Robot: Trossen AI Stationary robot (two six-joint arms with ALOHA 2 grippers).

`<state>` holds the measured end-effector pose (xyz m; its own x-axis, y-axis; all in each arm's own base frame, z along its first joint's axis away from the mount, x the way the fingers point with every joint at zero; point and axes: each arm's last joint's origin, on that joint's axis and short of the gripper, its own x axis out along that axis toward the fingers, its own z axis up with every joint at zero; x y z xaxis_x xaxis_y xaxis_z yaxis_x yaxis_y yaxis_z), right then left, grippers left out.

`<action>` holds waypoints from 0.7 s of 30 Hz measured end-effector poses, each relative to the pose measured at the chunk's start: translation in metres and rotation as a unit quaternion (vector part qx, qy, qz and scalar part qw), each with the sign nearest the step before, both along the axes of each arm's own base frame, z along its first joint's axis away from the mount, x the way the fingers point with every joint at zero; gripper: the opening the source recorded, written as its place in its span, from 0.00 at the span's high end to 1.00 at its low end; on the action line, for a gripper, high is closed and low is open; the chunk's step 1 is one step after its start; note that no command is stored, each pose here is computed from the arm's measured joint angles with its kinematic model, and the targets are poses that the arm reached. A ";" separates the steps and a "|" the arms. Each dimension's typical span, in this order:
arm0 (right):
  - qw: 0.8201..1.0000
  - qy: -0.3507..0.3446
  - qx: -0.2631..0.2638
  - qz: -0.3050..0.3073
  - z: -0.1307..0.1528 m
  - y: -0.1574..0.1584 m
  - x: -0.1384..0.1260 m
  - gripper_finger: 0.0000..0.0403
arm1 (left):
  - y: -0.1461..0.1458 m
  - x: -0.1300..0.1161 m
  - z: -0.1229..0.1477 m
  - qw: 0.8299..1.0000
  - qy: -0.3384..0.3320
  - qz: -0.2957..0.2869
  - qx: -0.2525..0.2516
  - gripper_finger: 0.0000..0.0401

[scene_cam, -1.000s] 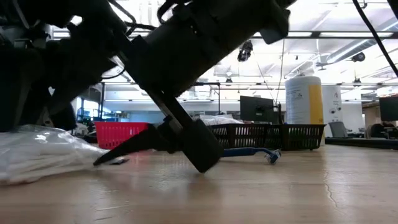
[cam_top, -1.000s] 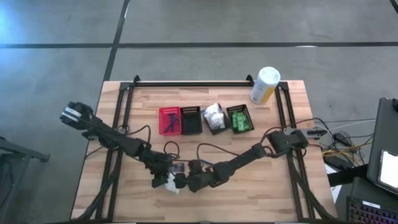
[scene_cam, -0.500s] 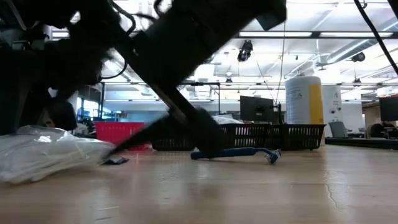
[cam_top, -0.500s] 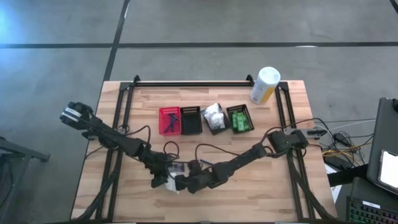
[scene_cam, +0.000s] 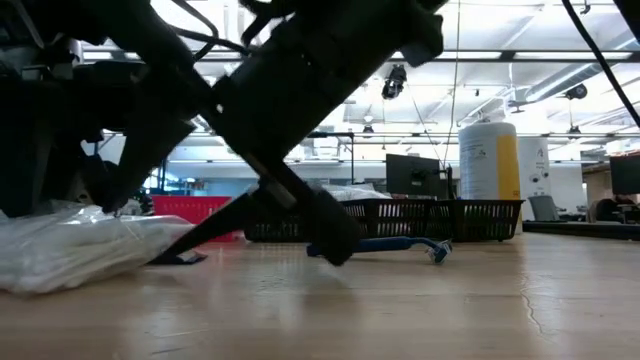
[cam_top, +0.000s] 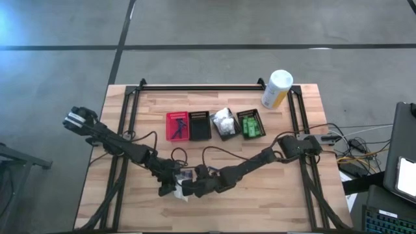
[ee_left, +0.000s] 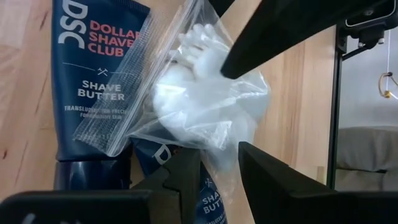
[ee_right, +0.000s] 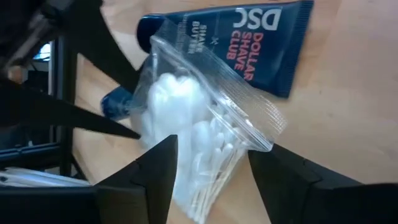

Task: Pick & Place Travel size toiletries
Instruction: Put the cotton pack into the middle black bin

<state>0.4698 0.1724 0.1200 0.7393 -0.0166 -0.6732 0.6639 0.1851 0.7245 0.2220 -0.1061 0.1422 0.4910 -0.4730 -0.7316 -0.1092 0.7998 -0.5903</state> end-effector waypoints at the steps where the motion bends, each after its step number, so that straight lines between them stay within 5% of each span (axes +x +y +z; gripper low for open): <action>1: 1.000 0.001 0.000 0.001 -0.001 0.000 0.000 0.54 | 0.000 0.000 0.000 1.000 -0.001 0.001 0.000 0.70; 21: 0.999 -0.003 -0.028 0.022 0.000 -0.001 0.001 0.95 | 0.001 0.002 0.001 1.000 -0.017 0.022 0.011 0.70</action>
